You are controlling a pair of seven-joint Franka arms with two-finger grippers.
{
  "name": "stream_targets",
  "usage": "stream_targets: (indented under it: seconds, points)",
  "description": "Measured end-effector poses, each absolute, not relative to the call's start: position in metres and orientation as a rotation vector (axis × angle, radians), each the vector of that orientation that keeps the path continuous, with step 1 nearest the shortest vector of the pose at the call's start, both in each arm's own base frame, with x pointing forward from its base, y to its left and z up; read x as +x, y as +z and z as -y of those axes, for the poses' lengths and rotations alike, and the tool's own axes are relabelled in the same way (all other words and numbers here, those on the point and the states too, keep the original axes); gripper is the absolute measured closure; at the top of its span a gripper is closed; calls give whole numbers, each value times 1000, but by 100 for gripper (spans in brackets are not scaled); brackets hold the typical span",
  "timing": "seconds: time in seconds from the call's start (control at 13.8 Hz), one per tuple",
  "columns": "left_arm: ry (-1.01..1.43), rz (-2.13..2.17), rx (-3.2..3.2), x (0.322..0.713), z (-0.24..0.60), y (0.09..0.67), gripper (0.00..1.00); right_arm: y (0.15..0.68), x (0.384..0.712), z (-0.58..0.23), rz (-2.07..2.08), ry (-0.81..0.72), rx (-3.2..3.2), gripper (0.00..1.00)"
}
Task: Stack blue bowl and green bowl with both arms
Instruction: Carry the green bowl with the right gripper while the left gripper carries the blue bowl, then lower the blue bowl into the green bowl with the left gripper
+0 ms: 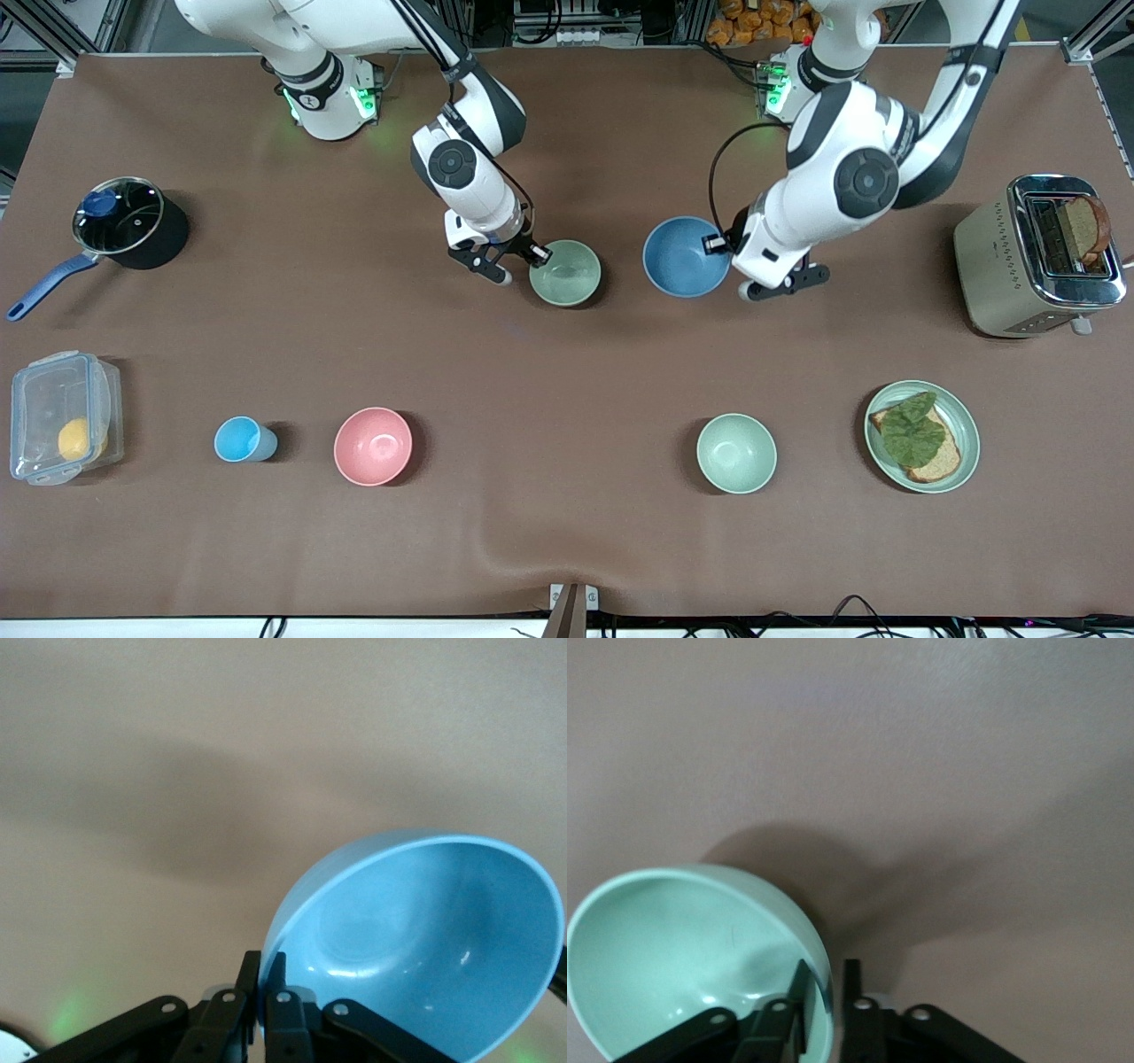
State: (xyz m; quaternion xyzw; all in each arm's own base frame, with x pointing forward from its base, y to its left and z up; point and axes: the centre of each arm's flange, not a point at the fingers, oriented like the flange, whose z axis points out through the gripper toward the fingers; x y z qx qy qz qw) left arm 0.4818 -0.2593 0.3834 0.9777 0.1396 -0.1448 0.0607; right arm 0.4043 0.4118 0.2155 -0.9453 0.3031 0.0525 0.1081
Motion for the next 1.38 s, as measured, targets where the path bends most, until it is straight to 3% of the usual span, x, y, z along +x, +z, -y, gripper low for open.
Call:
stream_targets:
  seconds: [0.22,0.51,1.01,1.38]
  points:
    - [-444,-453,2966,477,254,381,94,219,420,-401,-994,209,-2782,39]
    - [-346,-514,2860,486,270,430,94,242,474,-359,-1253,421,-2678,1]
    - [-301,-413,2842,428,385,366,94,213,503,-309,-1656,717,-2234,0]
    - [-338,-423,2901,438,419,308,94,159,500,-305,-1775,868,-2045,0]
